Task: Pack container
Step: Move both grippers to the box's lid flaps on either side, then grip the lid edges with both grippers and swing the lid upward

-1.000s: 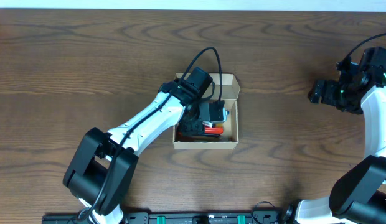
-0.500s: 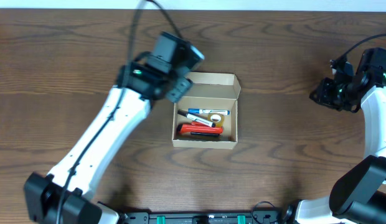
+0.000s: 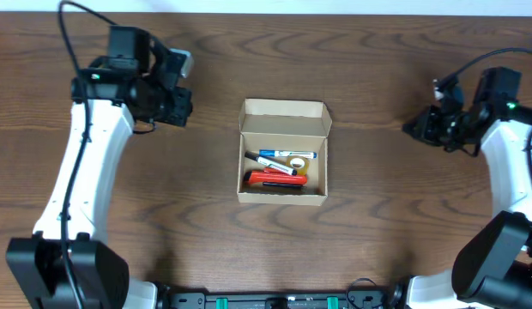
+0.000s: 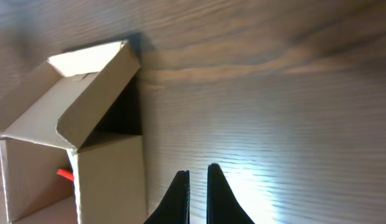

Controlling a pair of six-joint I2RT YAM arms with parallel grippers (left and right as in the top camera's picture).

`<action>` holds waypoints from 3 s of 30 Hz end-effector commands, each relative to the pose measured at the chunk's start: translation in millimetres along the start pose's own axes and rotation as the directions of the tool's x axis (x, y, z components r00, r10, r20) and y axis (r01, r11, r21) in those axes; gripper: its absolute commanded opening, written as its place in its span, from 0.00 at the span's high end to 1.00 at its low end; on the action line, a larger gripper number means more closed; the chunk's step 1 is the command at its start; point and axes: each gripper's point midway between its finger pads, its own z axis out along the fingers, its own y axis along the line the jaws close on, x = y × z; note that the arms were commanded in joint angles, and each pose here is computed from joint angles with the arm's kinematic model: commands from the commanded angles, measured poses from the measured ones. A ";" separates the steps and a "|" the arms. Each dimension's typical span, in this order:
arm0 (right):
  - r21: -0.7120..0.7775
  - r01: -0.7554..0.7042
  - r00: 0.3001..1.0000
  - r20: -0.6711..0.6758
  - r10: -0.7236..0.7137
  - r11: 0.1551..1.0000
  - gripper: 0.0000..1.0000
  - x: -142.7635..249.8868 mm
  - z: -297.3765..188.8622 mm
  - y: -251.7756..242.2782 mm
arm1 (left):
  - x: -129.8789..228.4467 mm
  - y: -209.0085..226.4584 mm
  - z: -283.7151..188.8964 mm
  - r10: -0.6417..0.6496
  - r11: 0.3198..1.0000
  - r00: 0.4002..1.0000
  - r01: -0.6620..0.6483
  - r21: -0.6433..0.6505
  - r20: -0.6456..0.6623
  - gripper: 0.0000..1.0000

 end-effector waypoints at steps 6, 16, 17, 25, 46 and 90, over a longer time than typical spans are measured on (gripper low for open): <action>-0.088 -0.024 0.997 -0.078 0.017 0.996 0.99 36.0 40.8 29.6 | 17.7 -1.5 41.6 -0.132 0.964 0.982 0.160 0.215 -0.137 0.94; -0.187 -0.064 0.987 -0.159 0.034 0.980 0.99 46.7 85.9 53.7 | 36.0 -3.4 90.8 -0.156 0.911 0.952 0.241 0.335 -0.261 0.94; -0.202 -0.072 0.985 -0.168 0.038 0.977 0.99 47.4 91.4 55.2 | 38.2 -2.3 94.6 -0.160 0.909 0.949 0.249 0.334 -0.273 0.94; -0.306 -0.134 0.970 -0.234 0.062 0.942 0.99 53.8 126.3 57.6 | 45.2 -0.2 114.0 -0.165 0.891 0.938 0.274 0.362 -0.306 0.94; -0.395 -0.122 0.978 -0.203 0.043 0.911 0.99 42.7 158.8 94.5 | 44.3 6.5 150.0 -0.225 0.855 0.921 0.344 0.388 -0.319 0.94; -0.471 -0.166 0.973 -0.223 0.065 0.866 0.99 44.1 195.3 95.3 | 33.3 -0.5 158.9 -0.212 0.868 0.936 0.313 0.386 -0.282 0.94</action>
